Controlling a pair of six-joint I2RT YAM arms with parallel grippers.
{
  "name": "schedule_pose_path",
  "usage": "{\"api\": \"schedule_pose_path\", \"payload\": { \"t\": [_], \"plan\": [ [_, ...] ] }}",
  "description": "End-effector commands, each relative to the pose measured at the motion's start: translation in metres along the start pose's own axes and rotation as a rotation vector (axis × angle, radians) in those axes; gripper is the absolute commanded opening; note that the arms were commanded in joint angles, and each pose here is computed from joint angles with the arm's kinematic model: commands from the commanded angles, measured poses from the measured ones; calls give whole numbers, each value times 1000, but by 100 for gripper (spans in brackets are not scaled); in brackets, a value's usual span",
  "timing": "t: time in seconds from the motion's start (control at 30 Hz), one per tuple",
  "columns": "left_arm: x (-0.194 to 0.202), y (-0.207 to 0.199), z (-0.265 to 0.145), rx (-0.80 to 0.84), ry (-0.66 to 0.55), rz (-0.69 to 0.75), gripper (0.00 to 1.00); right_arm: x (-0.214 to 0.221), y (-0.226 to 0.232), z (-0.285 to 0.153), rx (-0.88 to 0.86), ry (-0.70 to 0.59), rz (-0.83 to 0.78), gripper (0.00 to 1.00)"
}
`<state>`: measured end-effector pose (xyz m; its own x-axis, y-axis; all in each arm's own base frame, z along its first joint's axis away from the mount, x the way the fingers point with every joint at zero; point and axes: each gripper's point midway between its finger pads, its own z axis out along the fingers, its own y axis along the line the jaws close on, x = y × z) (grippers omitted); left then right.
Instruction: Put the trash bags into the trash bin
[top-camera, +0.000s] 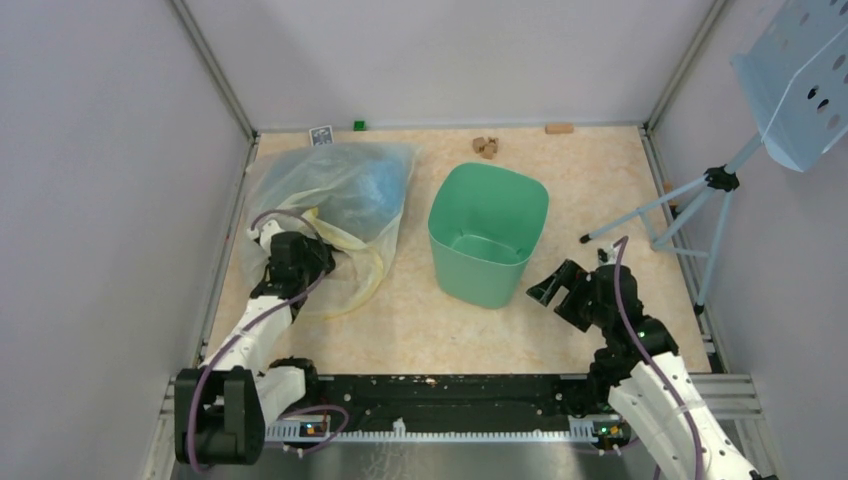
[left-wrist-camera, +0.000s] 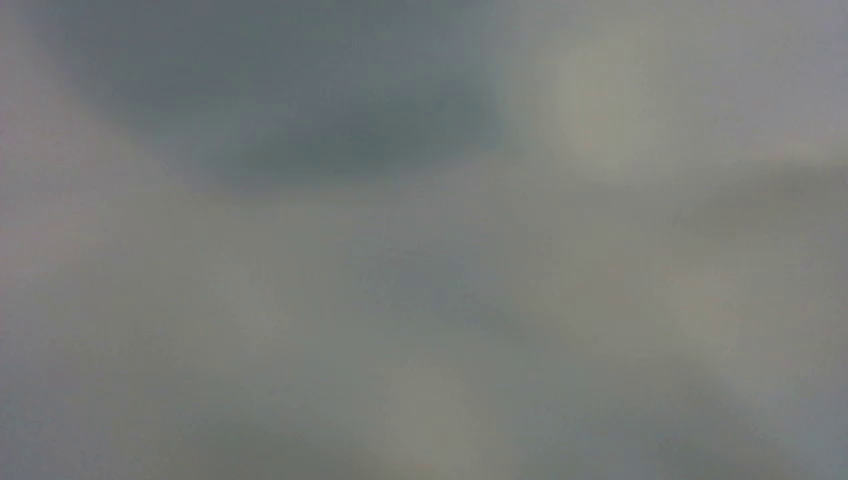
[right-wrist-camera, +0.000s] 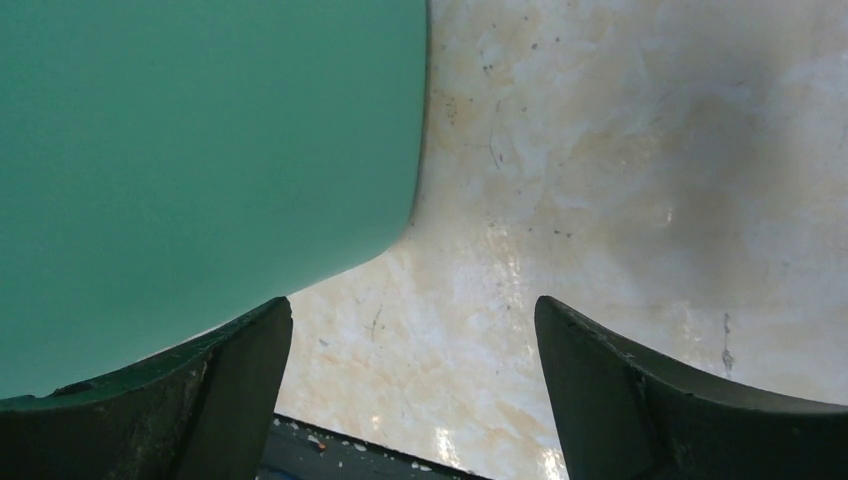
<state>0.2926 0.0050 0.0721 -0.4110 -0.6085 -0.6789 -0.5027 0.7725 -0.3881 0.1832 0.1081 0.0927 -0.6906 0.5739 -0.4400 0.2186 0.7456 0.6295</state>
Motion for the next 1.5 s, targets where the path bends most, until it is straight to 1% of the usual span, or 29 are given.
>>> {"api": "schedule_pose_path", "payload": {
  "t": [0.0,0.07,0.1,0.17,0.3,0.37,0.43,0.53,0.63,0.77,0.9,1.0,1.07,1.2,1.37,1.47],
  "plan": [
    [-21,-14,12,31,-96,28,31,-3,26,1,-161,-21,-41,90],
    [-22,-15,12,14,-80,41,8,0,30,4,-197,-15,-64,90],
    [-22,-13,9,-7,-74,44,0,2,31,6,-215,-8,-77,90],
    [-22,-17,-1,2,-48,67,0,4,35,9,-260,-8,-102,89],
    [-20,-43,-33,125,49,96,0,16,37,18,-340,17,-118,87],
    [-24,-51,-52,161,76,119,0,22,48,17,-435,32,-142,86],
    [-35,-56,-72,183,66,150,0,18,62,14,-536,-9,-175,86],
    [-61,-71,-105,249,10,192,0,3,70,15,-574,-102,-180,86],
    [-73,-90,-134,338,17,213,0,-12,75,20,-571,-170,-195,86],
    [-82,-121,-168,490,49,222,0,-26,87,28,-593,-202,-179,86],
    [-89,-159,-205,711,73,244,0,-34,100,45,-595,-193,-167,86],
    [-86,-182,-230,879,119,262,0,-42,116,58,-605,-199,-183,86],
    [-83,-191,-240,951,146,265,0,-49,125,68,-600,-196,-202,86],
    [-78,-198,-250,1034,176,276,0,-65,143,94,-599,-195,-210,86],
    [-75,-201,-256,1082,186,296,0,-77,168,125,-628,-184,-172,84],
    [-74,-200,-259,1097,181,316,0,-77,184,144,-628,-171,-177,84]
  ]
}}
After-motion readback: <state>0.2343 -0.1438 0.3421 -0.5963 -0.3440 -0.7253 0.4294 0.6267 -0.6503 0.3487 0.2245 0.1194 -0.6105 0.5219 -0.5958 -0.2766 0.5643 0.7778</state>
